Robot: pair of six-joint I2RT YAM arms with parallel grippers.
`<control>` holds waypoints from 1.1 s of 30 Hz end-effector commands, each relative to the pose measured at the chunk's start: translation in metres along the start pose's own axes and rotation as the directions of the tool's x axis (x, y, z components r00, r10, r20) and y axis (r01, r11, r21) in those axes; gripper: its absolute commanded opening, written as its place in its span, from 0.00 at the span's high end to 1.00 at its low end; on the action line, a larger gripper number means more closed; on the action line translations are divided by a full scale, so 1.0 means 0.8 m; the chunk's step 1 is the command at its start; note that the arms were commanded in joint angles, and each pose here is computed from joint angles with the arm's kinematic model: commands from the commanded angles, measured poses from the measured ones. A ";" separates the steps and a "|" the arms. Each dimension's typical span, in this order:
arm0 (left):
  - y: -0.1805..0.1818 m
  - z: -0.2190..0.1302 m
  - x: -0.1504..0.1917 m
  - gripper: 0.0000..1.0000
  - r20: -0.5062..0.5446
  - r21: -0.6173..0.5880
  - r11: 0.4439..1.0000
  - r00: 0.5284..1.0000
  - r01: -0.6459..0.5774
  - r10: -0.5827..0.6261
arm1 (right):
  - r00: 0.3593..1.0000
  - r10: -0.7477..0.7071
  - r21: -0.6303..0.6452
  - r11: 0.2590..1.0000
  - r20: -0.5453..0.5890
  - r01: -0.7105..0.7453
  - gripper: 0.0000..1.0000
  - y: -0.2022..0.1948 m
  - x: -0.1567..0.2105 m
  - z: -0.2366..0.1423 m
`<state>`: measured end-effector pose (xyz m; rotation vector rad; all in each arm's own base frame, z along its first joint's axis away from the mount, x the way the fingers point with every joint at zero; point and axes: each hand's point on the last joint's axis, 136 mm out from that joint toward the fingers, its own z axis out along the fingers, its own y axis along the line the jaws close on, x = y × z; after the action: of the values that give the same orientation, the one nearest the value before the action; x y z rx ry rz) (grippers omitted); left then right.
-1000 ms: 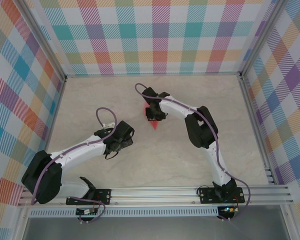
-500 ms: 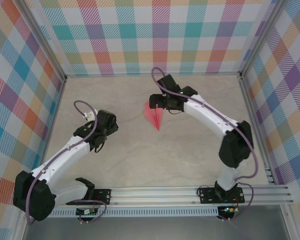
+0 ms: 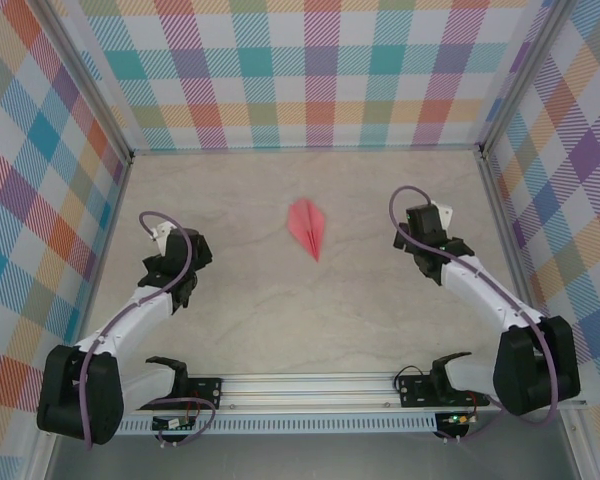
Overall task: Fold a paper plane with a square sheet of paper (pick it up from the middle)
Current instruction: Reset both arms
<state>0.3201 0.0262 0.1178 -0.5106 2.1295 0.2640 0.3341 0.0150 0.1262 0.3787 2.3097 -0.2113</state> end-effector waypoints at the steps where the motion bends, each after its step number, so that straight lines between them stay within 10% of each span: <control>1: -0.014 0.008 -0.030 0.00 0.157 0.081 0.995 0.987 -0.055 0.042 | 0.987 0.013 -0.010 1.000 0.162 -0.012 0.00 -0.010 -0.030 0.012; 13: -0.067 0.026 -0.020 0.00 0.262 0.327 0.933 0.963 -0.150 0.064 | 0.941 -0.105 -0.158 0.974 0.323 0.162 0.00 0.022 -0.017 0.049; 33: -0.075 0.083 -0.001 0.00 0.199 0.352 0.925 0.977 -0.144 0.076 | 0.925 -0.041 -0.306 0.938 0.377 0.166 0.00 0.025 -0.019 0.082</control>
<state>0.3840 -0.0050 0.0638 -0.1379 2.0373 -0.0127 0.3918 0.0087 0.0823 0.0425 2.0138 0.0073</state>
